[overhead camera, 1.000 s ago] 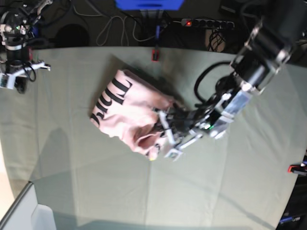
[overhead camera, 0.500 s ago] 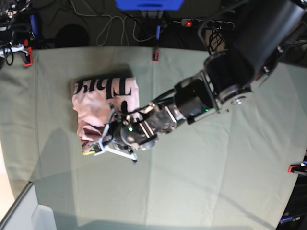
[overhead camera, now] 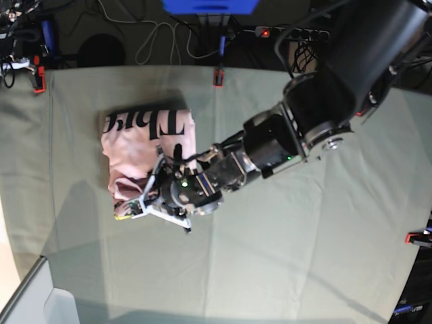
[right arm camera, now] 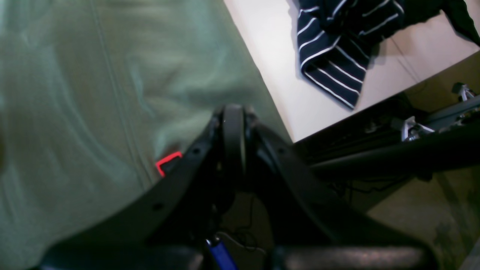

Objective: Layout the t-shirt on the table in an organized manner, then fold the t-shirt properly
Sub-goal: 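Grasp the stack with the left gripper and slide it toward the right gripper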

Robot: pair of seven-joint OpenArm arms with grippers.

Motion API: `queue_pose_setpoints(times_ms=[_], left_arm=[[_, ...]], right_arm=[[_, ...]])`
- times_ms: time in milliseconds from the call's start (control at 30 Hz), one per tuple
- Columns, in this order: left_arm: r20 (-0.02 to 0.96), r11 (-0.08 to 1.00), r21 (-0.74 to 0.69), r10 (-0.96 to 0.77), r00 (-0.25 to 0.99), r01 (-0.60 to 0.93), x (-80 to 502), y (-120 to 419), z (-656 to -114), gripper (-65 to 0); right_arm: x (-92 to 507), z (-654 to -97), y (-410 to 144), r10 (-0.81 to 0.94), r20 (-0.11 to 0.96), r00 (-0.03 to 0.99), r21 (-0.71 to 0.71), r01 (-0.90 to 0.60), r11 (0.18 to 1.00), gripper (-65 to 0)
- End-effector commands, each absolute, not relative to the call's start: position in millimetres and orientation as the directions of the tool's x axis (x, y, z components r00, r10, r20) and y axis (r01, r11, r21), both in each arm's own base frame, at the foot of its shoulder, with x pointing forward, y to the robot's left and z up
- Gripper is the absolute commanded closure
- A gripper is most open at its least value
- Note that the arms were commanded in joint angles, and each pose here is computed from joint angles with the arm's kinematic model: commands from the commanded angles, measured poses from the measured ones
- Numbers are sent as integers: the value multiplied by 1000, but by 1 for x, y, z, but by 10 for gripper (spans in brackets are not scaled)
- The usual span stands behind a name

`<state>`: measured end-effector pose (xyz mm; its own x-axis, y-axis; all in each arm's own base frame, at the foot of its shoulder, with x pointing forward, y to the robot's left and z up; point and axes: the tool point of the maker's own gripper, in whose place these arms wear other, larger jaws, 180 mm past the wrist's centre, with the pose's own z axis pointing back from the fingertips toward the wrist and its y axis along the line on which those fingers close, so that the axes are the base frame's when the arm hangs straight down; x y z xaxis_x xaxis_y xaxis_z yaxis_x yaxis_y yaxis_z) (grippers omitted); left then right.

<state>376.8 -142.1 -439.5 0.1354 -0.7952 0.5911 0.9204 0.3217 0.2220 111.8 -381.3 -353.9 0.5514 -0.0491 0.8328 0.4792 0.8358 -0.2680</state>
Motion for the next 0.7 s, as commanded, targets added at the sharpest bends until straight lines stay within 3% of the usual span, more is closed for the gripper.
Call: queue_pose_setpoints(times_ms=[0, 100, 167, 433, 667], left_arm=[[629, 317, 248, -771, 97, 915, 390, -155, -418, -299], [633, 317, 268, -770, 82, 910, 399, -156, -409, -452], [638, 318, 287, -767, 68, 904, 408, -156, -399, -520], [699, 298, 334, -715, -22, 894, 416, -159, -359, -532], [866, 542, 258, -496, 57, 800, 458, -108, -288, -532]], right_arm=[[116, -341, -385, -17, 854, 520, -275, 478, 834, 0], [117, -340, -385, -14, 855, 519, -277, 478, 834, 0], [117, -340, -385, -14, 855, 519, -277, 478, 834, 0], [117, -340, -384, -13, 855, 519, -276, 477, 834, 0], [141, -348, -360, 14, 852, 523, -252, 387, 887, 0]])
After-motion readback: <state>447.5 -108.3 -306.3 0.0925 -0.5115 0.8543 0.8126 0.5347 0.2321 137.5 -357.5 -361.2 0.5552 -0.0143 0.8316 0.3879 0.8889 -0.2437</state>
